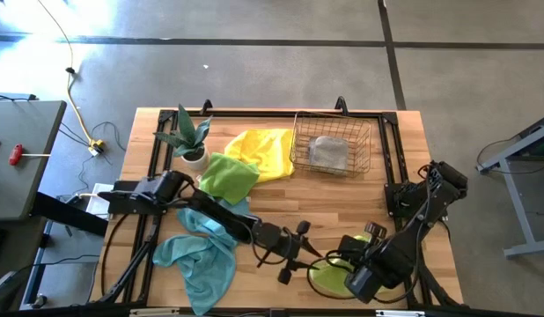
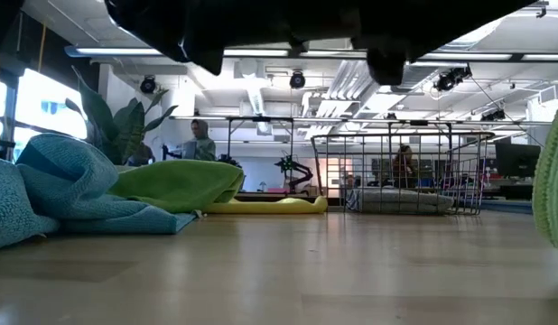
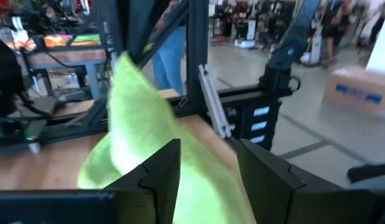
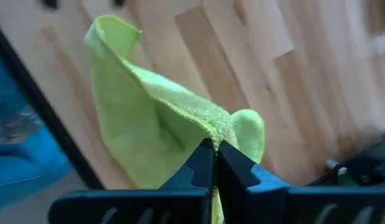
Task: Fold microfiber towels
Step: Fold the light green microfiber towel
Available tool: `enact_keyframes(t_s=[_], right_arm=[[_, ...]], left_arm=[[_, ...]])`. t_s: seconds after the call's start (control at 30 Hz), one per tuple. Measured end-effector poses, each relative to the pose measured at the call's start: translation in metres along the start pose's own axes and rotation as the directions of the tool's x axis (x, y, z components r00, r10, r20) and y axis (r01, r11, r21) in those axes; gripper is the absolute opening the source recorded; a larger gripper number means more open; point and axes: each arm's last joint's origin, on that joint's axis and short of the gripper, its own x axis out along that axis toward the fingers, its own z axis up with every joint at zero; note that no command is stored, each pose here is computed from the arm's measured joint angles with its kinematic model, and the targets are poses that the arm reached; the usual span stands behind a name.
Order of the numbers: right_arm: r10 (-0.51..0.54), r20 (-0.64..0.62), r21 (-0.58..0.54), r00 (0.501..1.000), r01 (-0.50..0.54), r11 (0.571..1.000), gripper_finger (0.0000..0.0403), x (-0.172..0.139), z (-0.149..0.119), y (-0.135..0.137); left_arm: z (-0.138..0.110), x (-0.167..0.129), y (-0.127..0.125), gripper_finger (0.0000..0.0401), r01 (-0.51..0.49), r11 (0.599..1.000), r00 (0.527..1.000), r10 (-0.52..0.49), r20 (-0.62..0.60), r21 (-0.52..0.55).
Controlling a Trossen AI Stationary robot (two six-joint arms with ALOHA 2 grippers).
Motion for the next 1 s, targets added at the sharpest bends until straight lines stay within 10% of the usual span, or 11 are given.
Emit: enact_keyframes(t_s=[1.0], right_arm=[[-0.053, 0.206, -0.141, 0.977, 0.083, 0.987, 0.0, -0.026, 0.029, -0.016]], left_arm=[[-0.035, 0.003, 0.001, 0.0137, -0.092, 0.969, 0.967, 0.031, -0.254, -0.23]])
